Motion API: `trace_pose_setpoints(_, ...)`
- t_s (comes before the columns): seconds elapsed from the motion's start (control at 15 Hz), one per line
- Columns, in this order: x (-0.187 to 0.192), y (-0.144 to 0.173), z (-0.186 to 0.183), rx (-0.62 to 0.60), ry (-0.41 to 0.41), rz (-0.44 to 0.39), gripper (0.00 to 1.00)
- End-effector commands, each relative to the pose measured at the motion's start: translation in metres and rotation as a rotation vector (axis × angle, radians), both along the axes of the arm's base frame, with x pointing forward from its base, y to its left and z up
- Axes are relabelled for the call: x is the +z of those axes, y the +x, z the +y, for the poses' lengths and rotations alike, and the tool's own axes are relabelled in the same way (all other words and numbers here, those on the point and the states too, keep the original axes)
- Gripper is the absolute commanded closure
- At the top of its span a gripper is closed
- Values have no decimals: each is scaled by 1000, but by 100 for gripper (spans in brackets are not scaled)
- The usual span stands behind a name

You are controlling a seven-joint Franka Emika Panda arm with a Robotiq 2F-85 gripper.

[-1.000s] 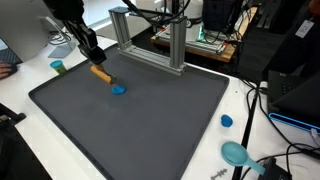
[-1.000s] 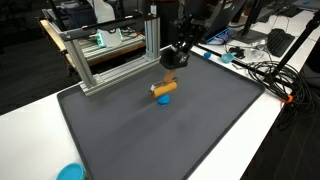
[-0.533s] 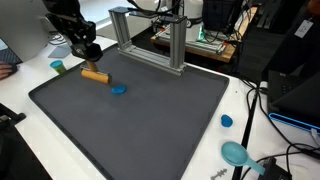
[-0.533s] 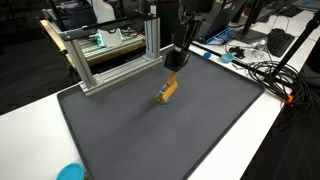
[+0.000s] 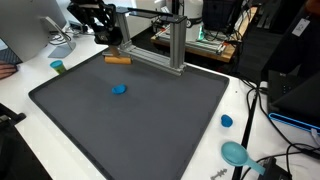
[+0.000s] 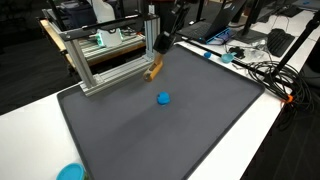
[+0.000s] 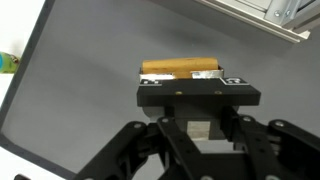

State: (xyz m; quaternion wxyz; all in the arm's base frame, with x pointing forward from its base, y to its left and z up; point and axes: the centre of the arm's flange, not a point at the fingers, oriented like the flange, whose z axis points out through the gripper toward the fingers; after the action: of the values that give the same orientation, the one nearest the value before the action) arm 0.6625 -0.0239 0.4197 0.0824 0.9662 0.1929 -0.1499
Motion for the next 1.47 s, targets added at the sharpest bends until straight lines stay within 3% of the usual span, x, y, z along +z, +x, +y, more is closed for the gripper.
trace_pose_setpoints(0.0, 2, -6, -2, 77, 15, -20, 79)
trace_pose_setpoints(0.33, 1, -17, -29, 359, 71, -79, 79)
trace_pose_setpoints(0.87, -13, -18, -56, 676, 323, -89, 79)
trace_pose_setpoints(0.93, -22, -2, -49, 602, 258, -71, 54)
trace_pose_setpoints(1.13, -22, -3, -56, 650, 293, -73, 54)
trace_pose_setpoints(1.2, -22, -3, -56, 653, 294, -73, 79)
trace_pose_setpoints(1.4, -33, -2, -54, 667, 288, -70, 79)
